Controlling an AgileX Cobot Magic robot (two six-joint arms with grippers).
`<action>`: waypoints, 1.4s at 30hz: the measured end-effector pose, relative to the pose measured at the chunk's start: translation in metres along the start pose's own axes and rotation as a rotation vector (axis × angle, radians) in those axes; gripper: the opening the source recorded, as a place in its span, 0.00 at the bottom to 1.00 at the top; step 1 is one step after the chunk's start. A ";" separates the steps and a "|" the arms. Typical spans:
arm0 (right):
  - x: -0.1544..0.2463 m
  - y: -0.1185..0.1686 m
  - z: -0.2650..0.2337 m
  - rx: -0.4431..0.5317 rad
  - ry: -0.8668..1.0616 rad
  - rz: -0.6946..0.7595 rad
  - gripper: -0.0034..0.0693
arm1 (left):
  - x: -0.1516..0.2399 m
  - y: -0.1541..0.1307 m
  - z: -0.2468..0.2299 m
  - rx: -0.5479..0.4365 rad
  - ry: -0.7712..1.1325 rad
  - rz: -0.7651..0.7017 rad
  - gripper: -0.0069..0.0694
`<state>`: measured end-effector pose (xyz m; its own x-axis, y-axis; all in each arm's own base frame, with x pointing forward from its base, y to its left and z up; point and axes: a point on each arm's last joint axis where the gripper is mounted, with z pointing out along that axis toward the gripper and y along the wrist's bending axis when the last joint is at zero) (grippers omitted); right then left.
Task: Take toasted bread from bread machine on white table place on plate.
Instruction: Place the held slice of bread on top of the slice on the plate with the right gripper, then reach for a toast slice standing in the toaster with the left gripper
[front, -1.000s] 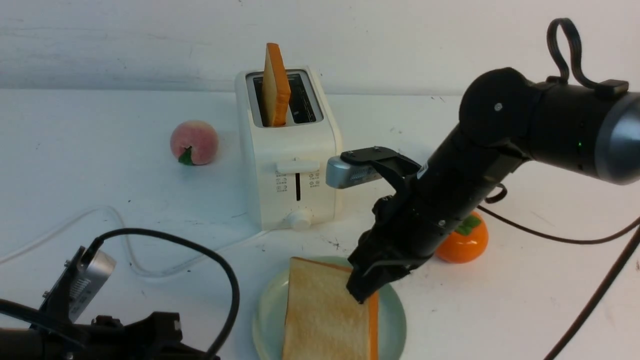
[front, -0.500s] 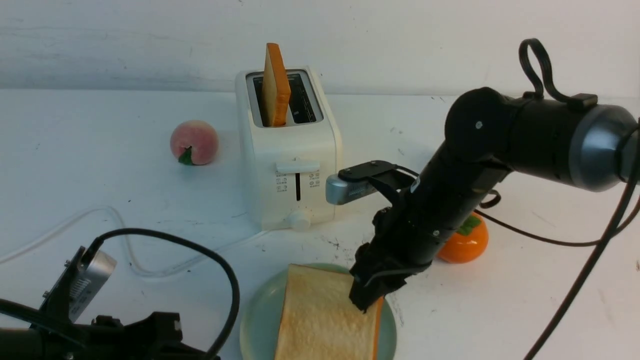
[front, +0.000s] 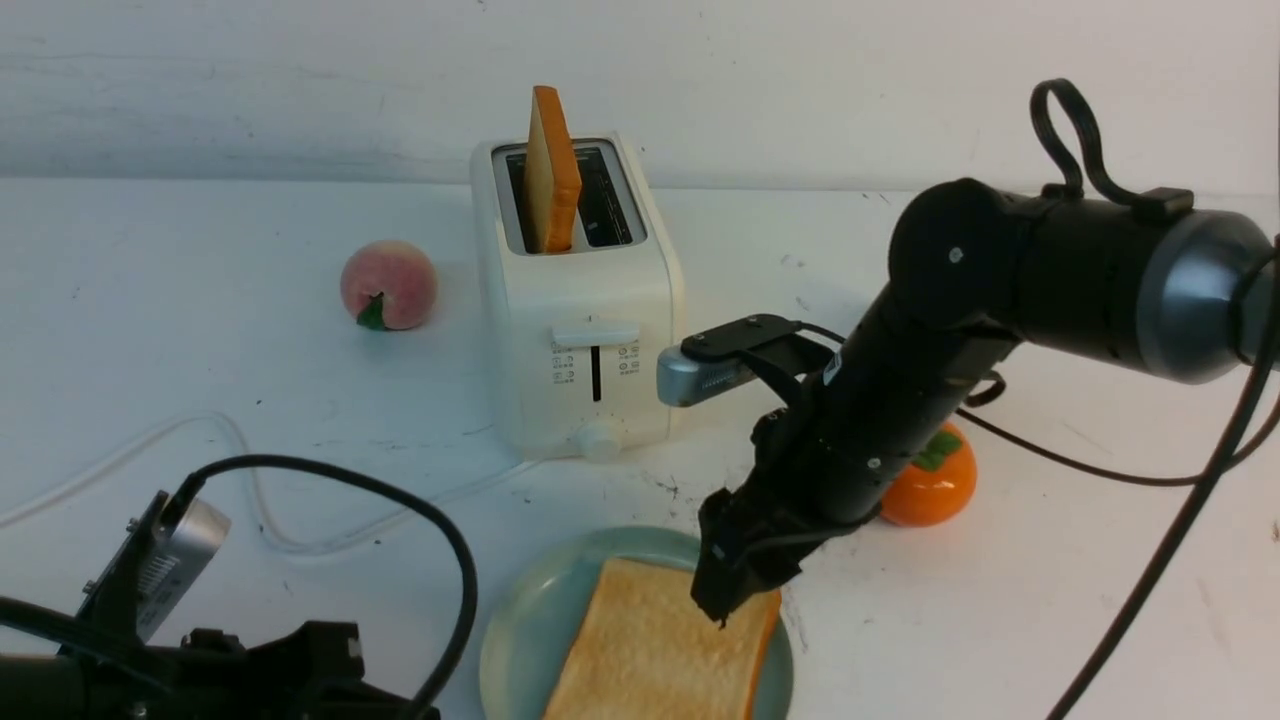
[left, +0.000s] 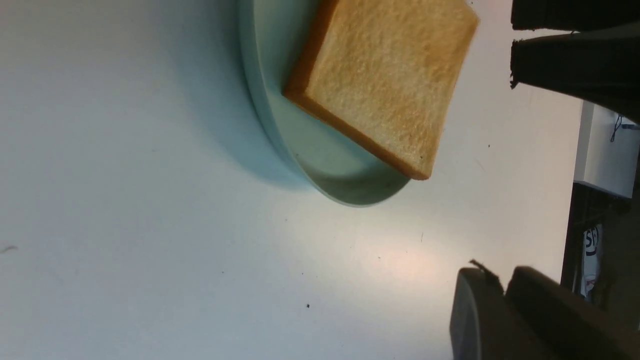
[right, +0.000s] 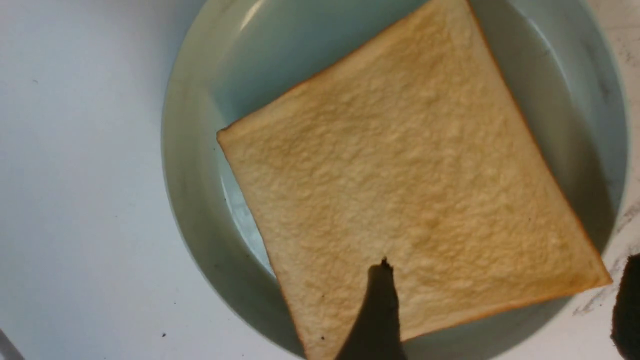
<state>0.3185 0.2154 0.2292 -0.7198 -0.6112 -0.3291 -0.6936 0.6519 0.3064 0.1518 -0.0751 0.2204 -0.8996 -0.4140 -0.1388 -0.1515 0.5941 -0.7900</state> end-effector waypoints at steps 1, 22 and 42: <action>0.000 0.000 0.000 0.000 0.000 0.000 0.84 | 0.000 0.000 0.000 0.000 0.000 0.000 0.19; 0.035 0.023 -0.176 0.380 -0.176 0.166 0.02 | -0.071 -0.119 -0.049 0.010 -0.033 0.397 0.08; 0.241 0.102 -0.218 0.393 -0.469 0.253 0.03 | -0.159 -0.222 0.066 -0.479 -0.255 0.353 0.08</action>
<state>0.0681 0.0362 0.3761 -0.7094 -0.2157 -0.6710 -0.3794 0.9192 0.1056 0.3554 -0.1864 0.3787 -0.8122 -0.2532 -0.5256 -0.0835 0.9421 -0.3247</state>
